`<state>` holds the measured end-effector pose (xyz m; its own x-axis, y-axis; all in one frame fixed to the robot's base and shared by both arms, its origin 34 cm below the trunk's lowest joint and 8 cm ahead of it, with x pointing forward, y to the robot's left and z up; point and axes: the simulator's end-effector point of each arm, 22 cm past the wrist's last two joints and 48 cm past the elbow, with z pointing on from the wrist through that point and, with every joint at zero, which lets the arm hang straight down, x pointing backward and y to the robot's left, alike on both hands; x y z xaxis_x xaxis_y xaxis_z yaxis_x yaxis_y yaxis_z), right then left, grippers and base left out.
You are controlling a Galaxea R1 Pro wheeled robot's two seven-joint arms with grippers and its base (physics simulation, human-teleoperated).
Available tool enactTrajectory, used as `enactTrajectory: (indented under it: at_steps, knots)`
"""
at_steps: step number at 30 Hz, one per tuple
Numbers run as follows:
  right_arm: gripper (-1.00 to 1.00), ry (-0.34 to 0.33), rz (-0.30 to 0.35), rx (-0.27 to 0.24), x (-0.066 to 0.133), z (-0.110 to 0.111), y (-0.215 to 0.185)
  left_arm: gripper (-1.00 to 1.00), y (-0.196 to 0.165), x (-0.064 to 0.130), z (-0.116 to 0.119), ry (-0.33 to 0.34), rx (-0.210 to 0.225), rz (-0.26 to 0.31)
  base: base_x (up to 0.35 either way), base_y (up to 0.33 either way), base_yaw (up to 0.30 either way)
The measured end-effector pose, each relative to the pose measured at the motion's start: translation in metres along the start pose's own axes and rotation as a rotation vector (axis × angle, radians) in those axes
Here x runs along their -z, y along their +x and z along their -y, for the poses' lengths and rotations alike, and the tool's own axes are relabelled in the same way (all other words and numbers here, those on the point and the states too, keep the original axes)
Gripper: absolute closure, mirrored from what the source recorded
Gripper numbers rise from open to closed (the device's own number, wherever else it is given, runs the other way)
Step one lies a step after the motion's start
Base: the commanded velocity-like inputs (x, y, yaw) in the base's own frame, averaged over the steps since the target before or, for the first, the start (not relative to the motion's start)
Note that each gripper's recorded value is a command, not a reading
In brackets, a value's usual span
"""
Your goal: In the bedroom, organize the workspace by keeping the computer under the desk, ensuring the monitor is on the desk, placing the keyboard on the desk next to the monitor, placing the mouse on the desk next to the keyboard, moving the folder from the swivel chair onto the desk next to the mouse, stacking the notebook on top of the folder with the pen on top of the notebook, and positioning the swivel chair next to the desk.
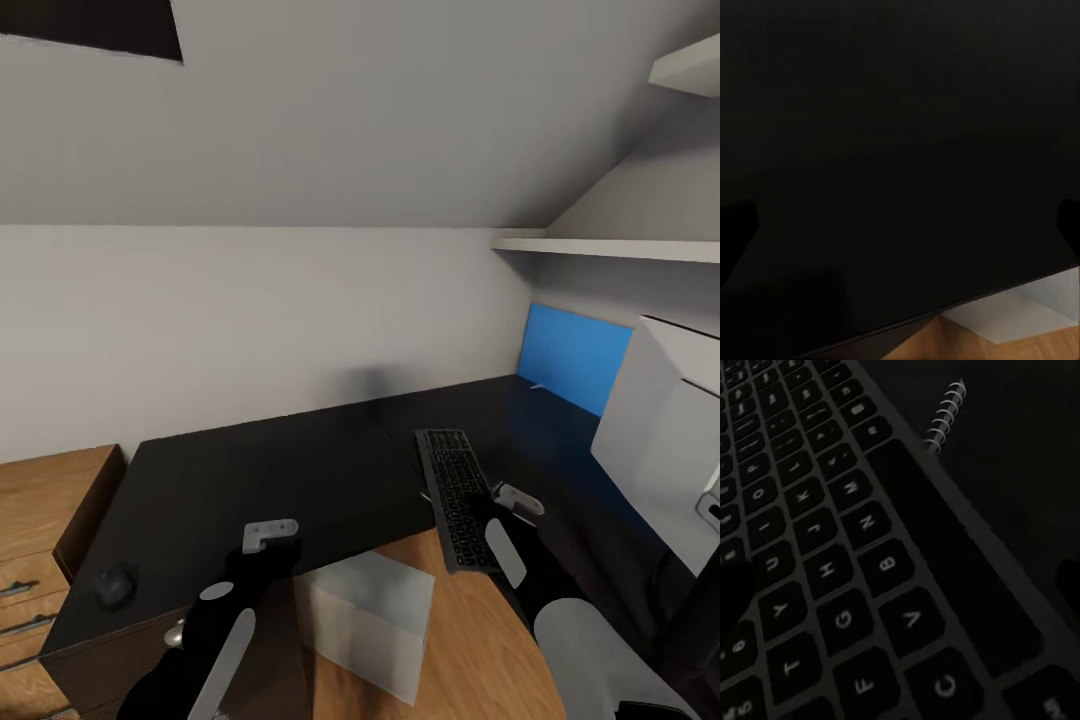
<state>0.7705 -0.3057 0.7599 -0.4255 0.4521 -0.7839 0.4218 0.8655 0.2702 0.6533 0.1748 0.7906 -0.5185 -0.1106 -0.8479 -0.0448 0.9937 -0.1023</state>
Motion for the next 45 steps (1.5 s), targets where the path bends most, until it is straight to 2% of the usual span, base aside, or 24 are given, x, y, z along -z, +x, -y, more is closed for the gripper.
enactTrajectory:
  at_steps: [19, 37, 45]
  knots:
    - [-1.0, -0.007, -0.005, -0.001, 0.0008, -0.0048, 0.0042, -1.0, 0.0, 0.0, 0.0004, 0.001, 0.0, 0.0, 0.0, 0.0, 0.125]
    - [-1.0, -0.007, -0.004, -0.002, 0.0009, -0.0052, 0.0038, -1.0, 0.0057, -0.0019, 0.0006, -0.001, -0.005, -0.013, -0.07, 0.047, 0.012]
    - [-1.0, -0.009, -0.004, -0.003, 0.0013, -0.007, 0.0047, -1.0, 0.0067, -0.0018, 0.0003, -0.002, -0.005, -0.015, -0.003, 0.002, 0.218]
